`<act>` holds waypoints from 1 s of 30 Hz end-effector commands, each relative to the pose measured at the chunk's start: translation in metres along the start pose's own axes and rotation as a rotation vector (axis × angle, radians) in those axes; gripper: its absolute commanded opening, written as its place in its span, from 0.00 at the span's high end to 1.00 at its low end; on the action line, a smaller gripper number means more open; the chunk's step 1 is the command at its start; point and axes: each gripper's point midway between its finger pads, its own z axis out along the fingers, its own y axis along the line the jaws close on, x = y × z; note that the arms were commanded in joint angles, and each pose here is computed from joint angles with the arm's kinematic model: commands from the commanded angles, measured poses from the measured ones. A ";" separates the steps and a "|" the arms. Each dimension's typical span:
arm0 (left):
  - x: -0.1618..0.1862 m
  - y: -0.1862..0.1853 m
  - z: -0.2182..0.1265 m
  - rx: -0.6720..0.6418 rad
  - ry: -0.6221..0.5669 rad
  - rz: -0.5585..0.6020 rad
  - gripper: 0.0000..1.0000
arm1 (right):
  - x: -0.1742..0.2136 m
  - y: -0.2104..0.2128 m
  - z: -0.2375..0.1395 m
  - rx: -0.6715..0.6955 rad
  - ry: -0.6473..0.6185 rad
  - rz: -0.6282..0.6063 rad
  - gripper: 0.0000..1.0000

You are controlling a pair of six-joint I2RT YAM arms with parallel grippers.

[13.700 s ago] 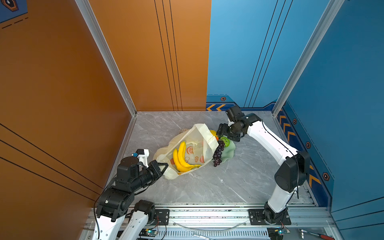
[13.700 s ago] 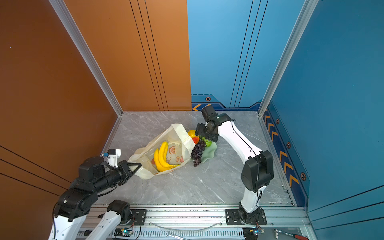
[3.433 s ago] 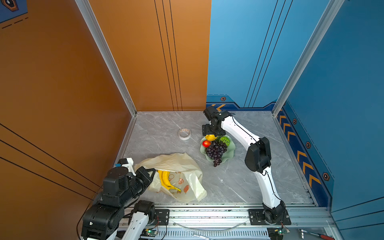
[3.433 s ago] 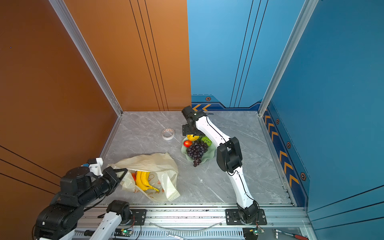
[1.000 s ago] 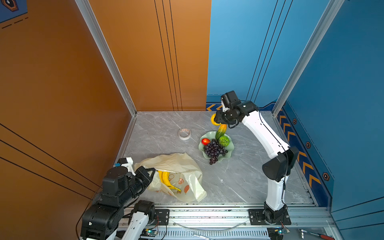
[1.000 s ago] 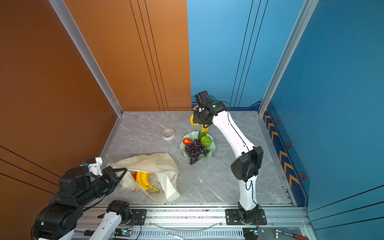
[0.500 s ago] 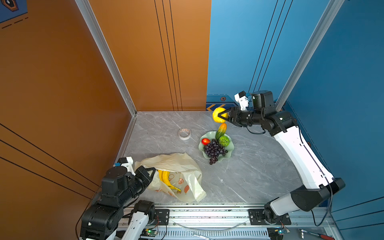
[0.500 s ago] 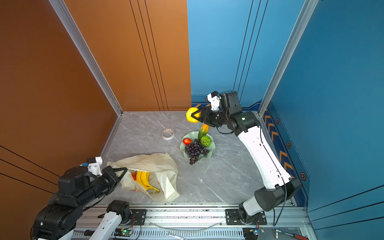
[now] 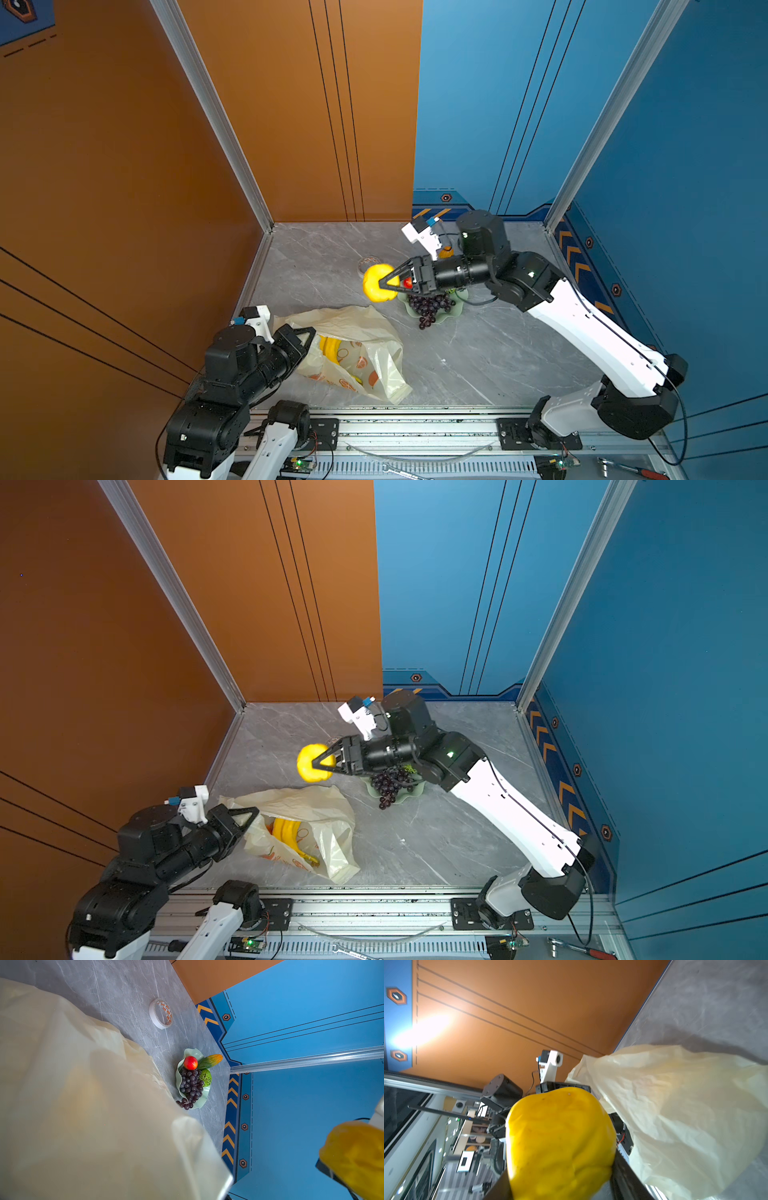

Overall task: Place the fruits into the plastic bag
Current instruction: 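Carry the yellow fruit with the right gripper into the bag mouth, then push the yellow fruit down into the bag with the right gripper and release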

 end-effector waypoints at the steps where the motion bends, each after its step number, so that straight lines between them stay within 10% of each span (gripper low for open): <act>1: -0.002 -0.012 0.001 0.039 0.007 0.010 1.00 | 0.027 -0.010 0.027 0.010 0.118 -0.025 0.47; 15: -0.012 -0.027 0.008 0.068 0.001 -0.002 1.00 | 0.125 -0.071 0.074 0.223 0.505 -0.155 0.47; 30: -0.002 -0.024 0.009 0.086 0.039 -0.025 1.00 | 0.053 -0.249 0.090 0.721 0.321 -0.132 0.47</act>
